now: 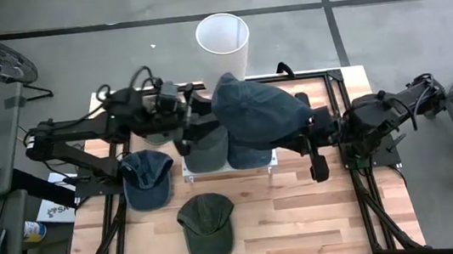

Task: Pick & Place hat
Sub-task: Stack the bottom blue cap on the blue cap on the shelf

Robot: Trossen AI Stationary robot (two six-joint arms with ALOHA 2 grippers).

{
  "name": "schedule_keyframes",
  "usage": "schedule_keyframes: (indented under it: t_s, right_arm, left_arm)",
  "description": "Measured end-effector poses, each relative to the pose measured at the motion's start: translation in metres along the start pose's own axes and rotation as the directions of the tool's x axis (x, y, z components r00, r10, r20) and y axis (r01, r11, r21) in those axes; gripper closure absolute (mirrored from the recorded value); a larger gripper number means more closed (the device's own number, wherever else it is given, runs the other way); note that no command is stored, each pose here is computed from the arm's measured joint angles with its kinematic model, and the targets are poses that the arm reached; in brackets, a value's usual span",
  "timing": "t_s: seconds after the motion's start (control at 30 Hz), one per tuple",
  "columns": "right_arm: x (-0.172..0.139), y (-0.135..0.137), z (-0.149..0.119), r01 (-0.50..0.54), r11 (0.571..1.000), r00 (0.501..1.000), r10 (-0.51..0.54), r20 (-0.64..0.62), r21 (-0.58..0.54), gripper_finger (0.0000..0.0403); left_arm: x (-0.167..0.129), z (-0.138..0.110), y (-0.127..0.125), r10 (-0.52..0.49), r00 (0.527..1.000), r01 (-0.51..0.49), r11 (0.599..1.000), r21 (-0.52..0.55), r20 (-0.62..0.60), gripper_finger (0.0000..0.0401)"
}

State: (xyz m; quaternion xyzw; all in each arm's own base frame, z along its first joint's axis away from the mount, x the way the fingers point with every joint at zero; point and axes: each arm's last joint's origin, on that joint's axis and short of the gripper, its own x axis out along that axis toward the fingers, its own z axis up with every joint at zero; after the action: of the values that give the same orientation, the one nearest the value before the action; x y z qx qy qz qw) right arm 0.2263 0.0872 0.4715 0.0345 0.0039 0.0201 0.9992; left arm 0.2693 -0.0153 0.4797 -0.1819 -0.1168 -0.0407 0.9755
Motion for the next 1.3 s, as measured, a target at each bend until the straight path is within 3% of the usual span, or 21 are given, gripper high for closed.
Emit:
schedule_keyframes:
  t_s: [0.37, 0.83, 1.1, 1.3]
  right_arm:
    - [-0.002, -0.002, -0.001, 0.042, 0.997, 0.999, -0.043, -0.014, -0.058, 0.0402]
    - [-0.02, -0.003, 0.012, -0.164, 0.984, 0.985, 0.167, 0.041, -0.069, 0.0402]
    - [-0.018, -0.007, 0.011, -0.15, 0.986, 0.988, 0.152, 0.029, -0.071, 0.0402]
    - [-0.015, -0.009, 0.011, -0.163, 0.985, 0.985, 0.166, 0.039, -0.063, 0.0402]
  left_arm:
    - [0.008, -0.008, 0.003, 0.004, 1.0, -0.004, 1.0, -0.016, -0.024, 0.0171]
    - [0.008, -0.01, 0.0, -0.088, 0.994, 0.088, 0.996, 0.009, -0.062, 0.0171]
    - [0.008, -0.007, -0.004, -0.206, 0.977, 0.206, 0.978, 0.008, -0.063, 0.0171]
    - [0.008, -0.007, -0.004, -0.21, 0.976, 0.211, 0.977, 0.009, -0.06, 0.0171]
